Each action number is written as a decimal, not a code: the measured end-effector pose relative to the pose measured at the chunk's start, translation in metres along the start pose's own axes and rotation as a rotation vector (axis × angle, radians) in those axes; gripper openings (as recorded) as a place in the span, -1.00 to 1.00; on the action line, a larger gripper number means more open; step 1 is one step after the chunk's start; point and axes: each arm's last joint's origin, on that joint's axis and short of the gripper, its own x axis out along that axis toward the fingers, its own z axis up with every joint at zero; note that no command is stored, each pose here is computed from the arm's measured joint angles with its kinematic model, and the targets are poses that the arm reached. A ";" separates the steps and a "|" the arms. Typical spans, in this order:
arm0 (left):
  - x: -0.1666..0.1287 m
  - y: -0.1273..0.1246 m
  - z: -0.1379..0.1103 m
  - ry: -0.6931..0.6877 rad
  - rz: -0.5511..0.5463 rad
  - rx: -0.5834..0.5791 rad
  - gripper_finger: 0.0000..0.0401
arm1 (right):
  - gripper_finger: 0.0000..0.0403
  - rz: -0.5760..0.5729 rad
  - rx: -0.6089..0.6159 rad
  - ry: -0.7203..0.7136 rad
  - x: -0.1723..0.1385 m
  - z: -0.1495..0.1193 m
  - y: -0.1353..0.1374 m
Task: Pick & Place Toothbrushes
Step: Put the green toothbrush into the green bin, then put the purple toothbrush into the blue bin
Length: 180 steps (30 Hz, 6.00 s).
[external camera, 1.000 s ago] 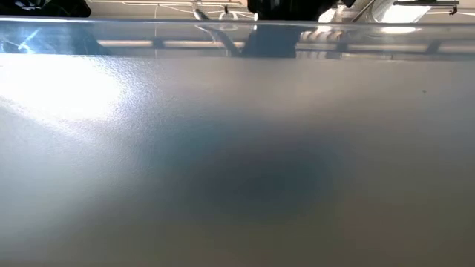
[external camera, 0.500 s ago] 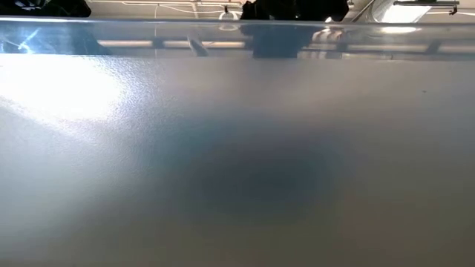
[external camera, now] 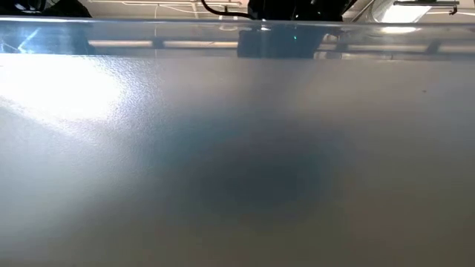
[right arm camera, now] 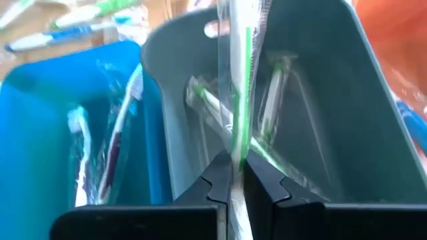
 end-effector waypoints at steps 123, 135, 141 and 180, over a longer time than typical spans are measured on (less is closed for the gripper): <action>0.000 0.000 0.003 -0.034 0.002 0.036 -0.44 | -0.98 -0.068 -0.002 -0.311 -0.106 -0.044 -0.004; 0.000 0.000 0.003 -0.034 0.002 0.035 -0.44 | -0.98 -0.103 0.012 -0.486 -0.136 -0.089 -0.009; 0.000 0.000 0.003 -0.035 0.002 0.035 -0.44 | -0.98 -0.097 0.031 -0.487 -0.137 -0.102 -0.009; 0.000 0.000 0.005 -0.047 0.007 0.062 -0.44 | -0.98 -0.226 0.476 -0.374 -0.126 -0.120 -0.019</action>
